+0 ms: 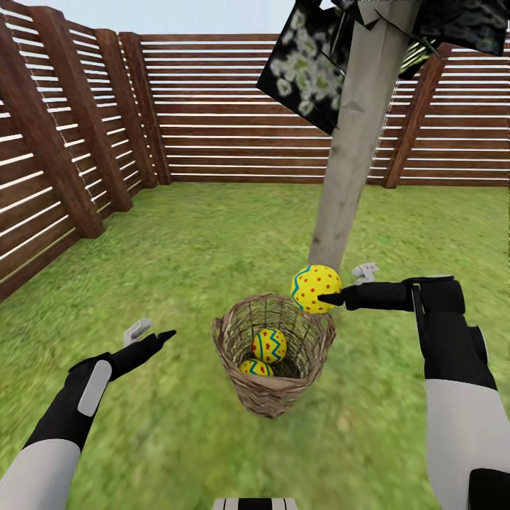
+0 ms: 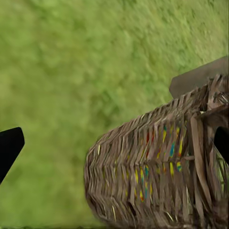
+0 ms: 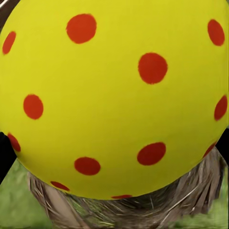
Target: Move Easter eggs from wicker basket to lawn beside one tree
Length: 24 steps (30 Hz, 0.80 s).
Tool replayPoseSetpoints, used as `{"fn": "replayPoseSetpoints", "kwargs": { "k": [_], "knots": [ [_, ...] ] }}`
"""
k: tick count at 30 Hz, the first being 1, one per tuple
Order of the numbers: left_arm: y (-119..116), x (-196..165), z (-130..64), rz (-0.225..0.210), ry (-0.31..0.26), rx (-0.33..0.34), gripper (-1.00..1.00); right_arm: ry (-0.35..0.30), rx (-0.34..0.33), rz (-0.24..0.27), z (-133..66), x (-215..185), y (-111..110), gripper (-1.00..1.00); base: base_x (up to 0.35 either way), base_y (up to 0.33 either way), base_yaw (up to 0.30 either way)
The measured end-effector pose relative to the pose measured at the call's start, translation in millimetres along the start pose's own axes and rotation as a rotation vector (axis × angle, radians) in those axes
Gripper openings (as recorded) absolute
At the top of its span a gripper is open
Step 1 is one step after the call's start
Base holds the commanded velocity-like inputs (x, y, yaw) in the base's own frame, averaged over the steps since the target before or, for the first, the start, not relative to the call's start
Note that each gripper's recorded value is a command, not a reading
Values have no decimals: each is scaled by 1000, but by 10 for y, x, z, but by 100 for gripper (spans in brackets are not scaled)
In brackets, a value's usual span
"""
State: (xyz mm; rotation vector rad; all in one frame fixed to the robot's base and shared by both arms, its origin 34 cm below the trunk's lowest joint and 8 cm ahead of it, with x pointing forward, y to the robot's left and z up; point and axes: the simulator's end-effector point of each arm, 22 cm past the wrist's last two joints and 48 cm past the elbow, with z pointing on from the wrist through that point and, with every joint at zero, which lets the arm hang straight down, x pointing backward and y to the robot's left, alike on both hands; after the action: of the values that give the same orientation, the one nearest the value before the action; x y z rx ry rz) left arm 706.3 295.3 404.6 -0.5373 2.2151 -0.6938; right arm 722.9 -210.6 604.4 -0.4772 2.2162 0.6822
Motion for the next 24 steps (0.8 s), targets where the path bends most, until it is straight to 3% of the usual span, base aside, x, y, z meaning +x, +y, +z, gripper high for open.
{"fn": "replayPoseSetpoints", "kwargs": {
  "k": [3, 6, 11, 17, 20, 22, 23, 24],
  "knots": [
    [3, 0, 0, 0, 0, -1, 100, -10, -35, 9, -33, -13, 51, -100, -130, -312, 0],
    [3, -2, -1, 0, 0, -2, 100, -136, -82, 109, -316, -172, -81, -100, -36, -212, 0],
    [-1, -8, -2, 1, -3, 0, 100, -207, -69, 168, -503, -223, -260, -100, -2, -13, 0],
    [-9, 6, 6, 3, 0, 0, 100, -203, -80, 179, -485, -209, -250, -100, 0, -217, 0],
    [-39, 31, 20, 3, 4, 5, 100, -150, -84, 146, -415, -93, -196, -100, 0, -334, 0],
    [-55, 47, 27, 2, 7, 9, 100, -159, -62, 183, -496, 29, -334, -100, 0, -335, 0],
    [-72, 50, 28, 2, 8, 15, 100, -179, 42, 230, -664, 164, -688, -100, 0, -336, 0],
    [-104, 51, 27, 2, 8, 30, 100, -168, 104, 255, -754, 304, -880, -100, 0, -336, 0]
  ]
}}
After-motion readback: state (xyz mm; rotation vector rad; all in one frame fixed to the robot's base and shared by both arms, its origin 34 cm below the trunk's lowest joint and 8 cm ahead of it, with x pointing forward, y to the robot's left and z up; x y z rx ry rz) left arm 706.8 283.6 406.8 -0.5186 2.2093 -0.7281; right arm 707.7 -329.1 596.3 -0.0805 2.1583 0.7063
